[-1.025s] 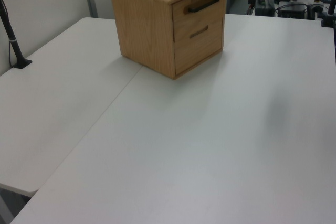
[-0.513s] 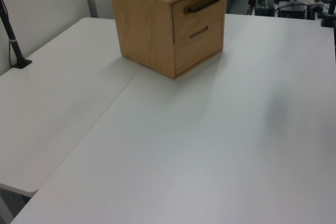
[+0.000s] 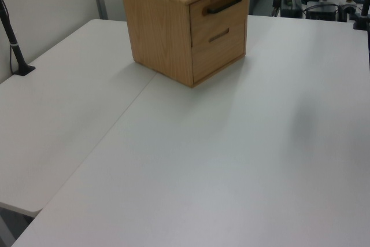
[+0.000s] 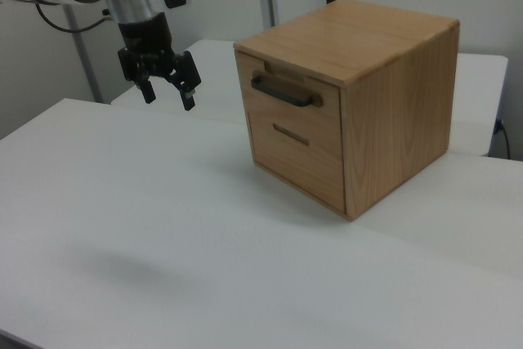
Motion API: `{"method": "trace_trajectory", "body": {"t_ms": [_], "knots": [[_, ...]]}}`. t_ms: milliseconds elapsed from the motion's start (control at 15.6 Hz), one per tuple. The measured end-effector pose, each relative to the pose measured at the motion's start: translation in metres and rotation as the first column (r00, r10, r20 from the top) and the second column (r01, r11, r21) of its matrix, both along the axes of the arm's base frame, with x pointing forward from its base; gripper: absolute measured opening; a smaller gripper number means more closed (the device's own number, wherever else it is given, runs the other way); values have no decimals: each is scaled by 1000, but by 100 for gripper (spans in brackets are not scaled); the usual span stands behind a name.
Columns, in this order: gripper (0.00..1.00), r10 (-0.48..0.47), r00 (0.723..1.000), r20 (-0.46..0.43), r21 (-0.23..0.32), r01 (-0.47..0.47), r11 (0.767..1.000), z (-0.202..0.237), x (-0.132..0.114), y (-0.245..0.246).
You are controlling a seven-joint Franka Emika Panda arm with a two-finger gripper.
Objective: Open the drawer by sliding it
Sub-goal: 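Move the open gripper down toward the black handle of the upper drawer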
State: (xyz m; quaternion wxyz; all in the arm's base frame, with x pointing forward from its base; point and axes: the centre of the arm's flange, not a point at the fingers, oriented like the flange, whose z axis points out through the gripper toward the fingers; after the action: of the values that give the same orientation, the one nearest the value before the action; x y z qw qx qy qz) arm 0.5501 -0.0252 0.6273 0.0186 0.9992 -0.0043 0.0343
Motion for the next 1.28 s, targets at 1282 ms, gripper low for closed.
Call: {"method": "trace_trajectory", "body": {"t_ms": [1282], "knots": [[84,-935,340,-100,571,789,226,-19,66,-89]]}}
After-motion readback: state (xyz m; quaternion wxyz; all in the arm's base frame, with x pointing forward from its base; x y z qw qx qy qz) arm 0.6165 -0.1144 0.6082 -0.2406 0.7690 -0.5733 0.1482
